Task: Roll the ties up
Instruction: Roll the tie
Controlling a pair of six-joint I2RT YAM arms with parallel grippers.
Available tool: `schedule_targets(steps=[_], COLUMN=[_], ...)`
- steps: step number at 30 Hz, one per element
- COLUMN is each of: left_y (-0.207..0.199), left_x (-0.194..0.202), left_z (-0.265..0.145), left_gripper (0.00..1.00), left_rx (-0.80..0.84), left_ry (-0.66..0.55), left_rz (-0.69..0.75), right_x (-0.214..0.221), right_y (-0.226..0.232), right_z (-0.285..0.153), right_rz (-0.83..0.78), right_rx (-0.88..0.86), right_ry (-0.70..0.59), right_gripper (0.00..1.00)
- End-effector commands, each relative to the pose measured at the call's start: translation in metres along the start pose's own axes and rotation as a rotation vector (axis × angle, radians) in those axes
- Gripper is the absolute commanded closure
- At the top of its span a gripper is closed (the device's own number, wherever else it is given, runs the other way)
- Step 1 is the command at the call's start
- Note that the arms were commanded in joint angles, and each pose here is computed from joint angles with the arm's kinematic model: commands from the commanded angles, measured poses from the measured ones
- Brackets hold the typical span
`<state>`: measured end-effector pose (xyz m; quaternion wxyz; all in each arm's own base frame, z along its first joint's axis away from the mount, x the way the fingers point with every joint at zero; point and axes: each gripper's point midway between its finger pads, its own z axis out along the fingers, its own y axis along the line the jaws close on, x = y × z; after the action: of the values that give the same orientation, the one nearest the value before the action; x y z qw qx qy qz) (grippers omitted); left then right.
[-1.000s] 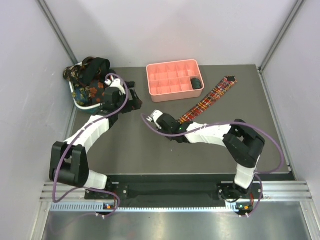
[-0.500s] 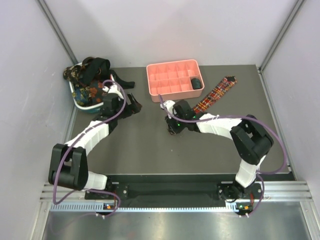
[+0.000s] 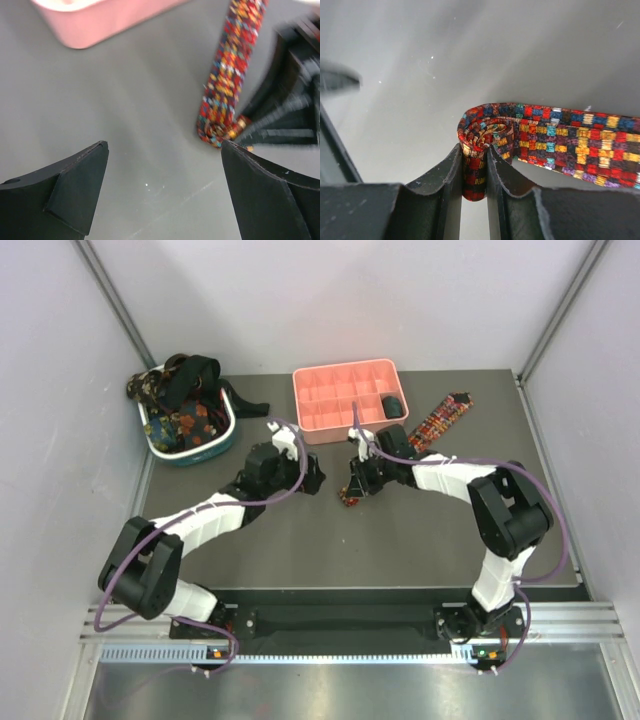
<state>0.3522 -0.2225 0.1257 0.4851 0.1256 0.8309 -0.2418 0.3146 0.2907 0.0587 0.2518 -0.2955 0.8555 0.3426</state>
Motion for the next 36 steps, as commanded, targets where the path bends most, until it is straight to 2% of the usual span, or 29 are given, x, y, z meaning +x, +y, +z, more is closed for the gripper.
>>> schedule_targets(steps=[1, 5, 11, 20, 29, 36], left_y=[-0.02, -0.033, -0.049, -0.072, -0.079, -0.068], left_x=[-0.018, -0.009, 0.006, 0.04, 0.062, 0.065], left_z=[0.002, 0.002, 0.009, 0.017, 0.035, 0.054], left_gripper=[0.01, 0.05, 0.08, 0.1, 0.09, 0.17], left_rx=[0.093, 0.187, 0.302, 0.415, 0.421, 0.329], left_ry=[-0.118, -0.088, -0.03, 0.059, 0.11, 0.125], left_rz=[0.198, 0.319, 0.384, 0.521, 0.601, 0.621], right_x=[-0.011, -0.009, -0.015, -0.023, -0.031, -0.034], right_y=[0.009, 0.004, 0.004, 0.005, 0.004, 0.005], right_z=[0.003, 0.004, 0.006, 0.007, 0.008, 0.013], right_rz=[0.007, 0.042, 0.078, 0.073, 0.056, 0.071], right_rx=[-0.112, -0.154, -0.241, -0.226, -0.191, -0.208], right_ry=[-0.02, -0.019, -0.034, -0.046, -0.05, -0.049], right_gripper=[0.85, 0.85, 0.85, 0.85, 0.85, 0.85])
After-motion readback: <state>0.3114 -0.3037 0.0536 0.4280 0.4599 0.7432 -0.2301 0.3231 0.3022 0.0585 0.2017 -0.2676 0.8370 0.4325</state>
